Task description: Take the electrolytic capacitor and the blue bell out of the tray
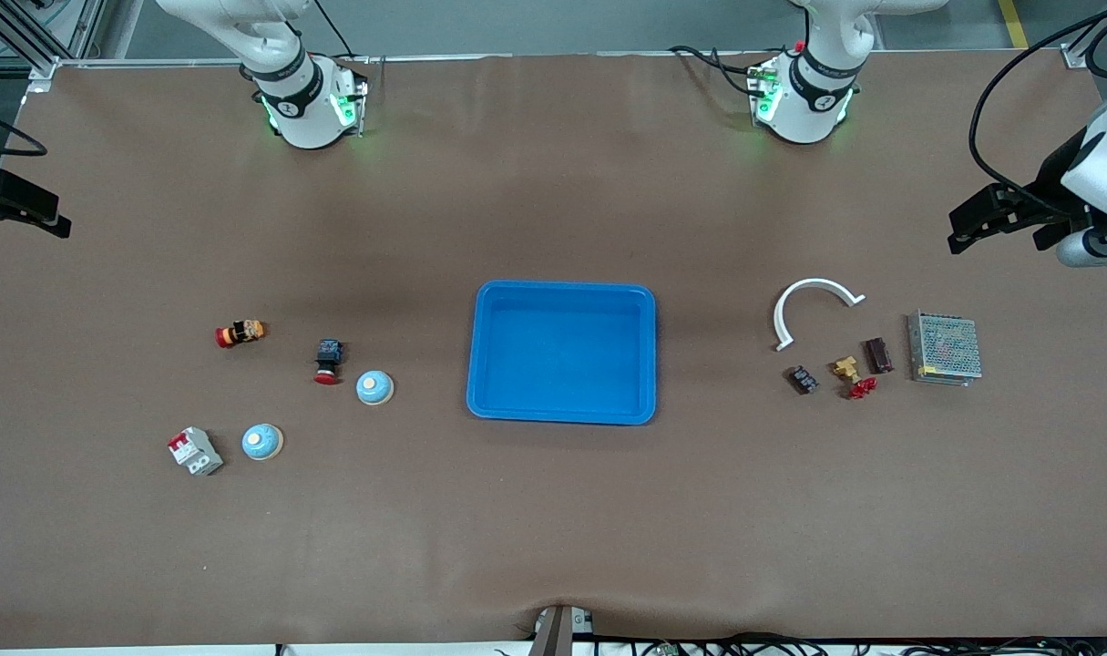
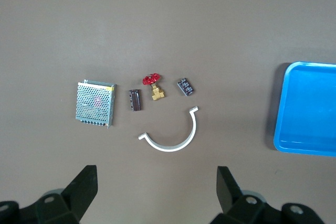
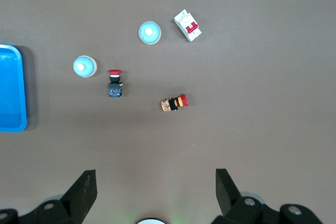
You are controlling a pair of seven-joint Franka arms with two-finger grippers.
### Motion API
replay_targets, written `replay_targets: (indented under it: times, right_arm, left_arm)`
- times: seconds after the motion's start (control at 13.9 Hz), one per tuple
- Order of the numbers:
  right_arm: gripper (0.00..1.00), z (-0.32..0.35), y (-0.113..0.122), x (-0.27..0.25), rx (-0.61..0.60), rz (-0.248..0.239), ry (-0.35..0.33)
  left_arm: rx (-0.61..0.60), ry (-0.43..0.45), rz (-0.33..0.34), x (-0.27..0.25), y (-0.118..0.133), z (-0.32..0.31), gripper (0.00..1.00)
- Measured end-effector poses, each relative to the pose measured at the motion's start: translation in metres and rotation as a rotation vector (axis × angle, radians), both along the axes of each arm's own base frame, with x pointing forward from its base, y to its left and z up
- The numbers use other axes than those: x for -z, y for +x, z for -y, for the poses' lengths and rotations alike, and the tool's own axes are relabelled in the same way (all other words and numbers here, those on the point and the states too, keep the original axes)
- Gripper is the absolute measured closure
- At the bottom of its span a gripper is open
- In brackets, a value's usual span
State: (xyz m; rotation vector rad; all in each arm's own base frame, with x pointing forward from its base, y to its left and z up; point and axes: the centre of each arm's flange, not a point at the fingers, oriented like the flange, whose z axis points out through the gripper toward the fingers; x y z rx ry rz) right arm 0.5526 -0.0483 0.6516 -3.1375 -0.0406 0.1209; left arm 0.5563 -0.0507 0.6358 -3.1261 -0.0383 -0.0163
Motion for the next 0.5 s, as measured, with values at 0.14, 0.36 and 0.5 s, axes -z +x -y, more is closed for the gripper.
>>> replay_targets:
  times: [0.14, 0.36, 0.5]
  right_arm:
    - [0.0, -0.0003, 0.0, 0.0, -0.001, 0.0, 0.0]
    - [0.0, -0.001, 0.0, 0.0001, -0.002, -0.001, 0.0]
    - [0.0, -0.0024, 0.0001, 0.0001, -0.005, -0.001, 0.0]
  left_arm:
    - [0.002, 0.0, 0.0, 0.0, -0.0001, 0.0011, 0.0]
    - [0.0, 0.0, 0.0, 0.0002, 0.0001, 0.0001, 0.0]
    - [-0.001, 0.0, -0.001, 0.0003, 0.0002, -0.0005, 0.0]
